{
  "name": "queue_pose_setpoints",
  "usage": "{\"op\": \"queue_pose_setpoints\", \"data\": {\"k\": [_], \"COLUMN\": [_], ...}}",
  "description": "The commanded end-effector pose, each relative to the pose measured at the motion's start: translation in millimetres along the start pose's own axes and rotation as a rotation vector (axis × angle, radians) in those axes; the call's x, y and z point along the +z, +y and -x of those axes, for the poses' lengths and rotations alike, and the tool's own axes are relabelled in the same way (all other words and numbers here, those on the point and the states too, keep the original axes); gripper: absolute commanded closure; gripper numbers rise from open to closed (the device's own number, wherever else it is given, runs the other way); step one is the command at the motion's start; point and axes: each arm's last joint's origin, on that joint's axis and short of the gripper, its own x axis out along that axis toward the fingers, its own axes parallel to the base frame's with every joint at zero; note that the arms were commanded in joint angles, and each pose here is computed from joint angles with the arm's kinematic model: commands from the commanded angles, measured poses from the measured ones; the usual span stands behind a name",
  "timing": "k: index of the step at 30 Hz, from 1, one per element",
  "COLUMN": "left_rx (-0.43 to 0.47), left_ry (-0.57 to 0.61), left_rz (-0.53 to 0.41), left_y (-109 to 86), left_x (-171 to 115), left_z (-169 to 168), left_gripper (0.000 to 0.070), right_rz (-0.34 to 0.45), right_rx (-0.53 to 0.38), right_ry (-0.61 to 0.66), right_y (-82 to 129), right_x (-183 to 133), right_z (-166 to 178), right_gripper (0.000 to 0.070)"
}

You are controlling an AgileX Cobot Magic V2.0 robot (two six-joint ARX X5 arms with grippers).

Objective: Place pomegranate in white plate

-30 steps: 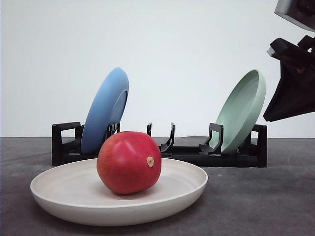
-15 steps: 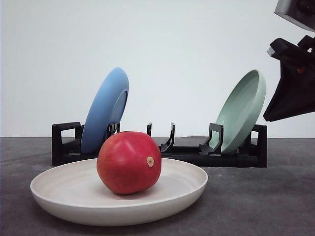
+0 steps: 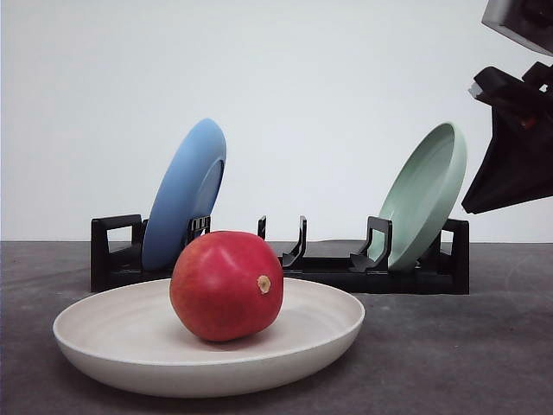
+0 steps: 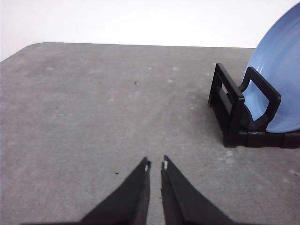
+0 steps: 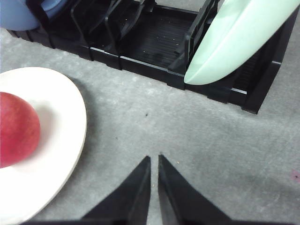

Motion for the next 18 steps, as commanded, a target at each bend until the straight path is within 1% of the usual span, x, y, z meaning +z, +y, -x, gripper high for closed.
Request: {"op": "queue_pose_setpoints", "data": {"k": [1,13,15,16,18], "left_rx": [0.006,0.006,0.006,0.006,0.006], "left_ry": [0.012,0.012,0.012,0.012,0.012], "left_rz": [-0.011,-0.01,-0.01,-0.01,-0.01], "left_y": [0.3,0.3,0.3,0.3,0.3], "left_x": [-4,-4,-4,-4,-4], "left_z": [-1,-1,-1,-1,-1], "left_gripper": [0.0674,0.0674,0.0674,0.0674,0.0674], "right_rz": [0.01,0.016,0.119,0.157,0.206], "right_rx": [0.004,0.003,-0.015,-0.025,-0.041], "right_ry": [-0.004,-0.019,-0.045,-0.059,-0.088], "right_y": [1,1,1,1,1], "right_x": [1,2,4,5,5], "right_z": [-1,2,6,10,18], "right_gripper": [0.0678,0.0678,0.0678,0.0678,0.0678]}}
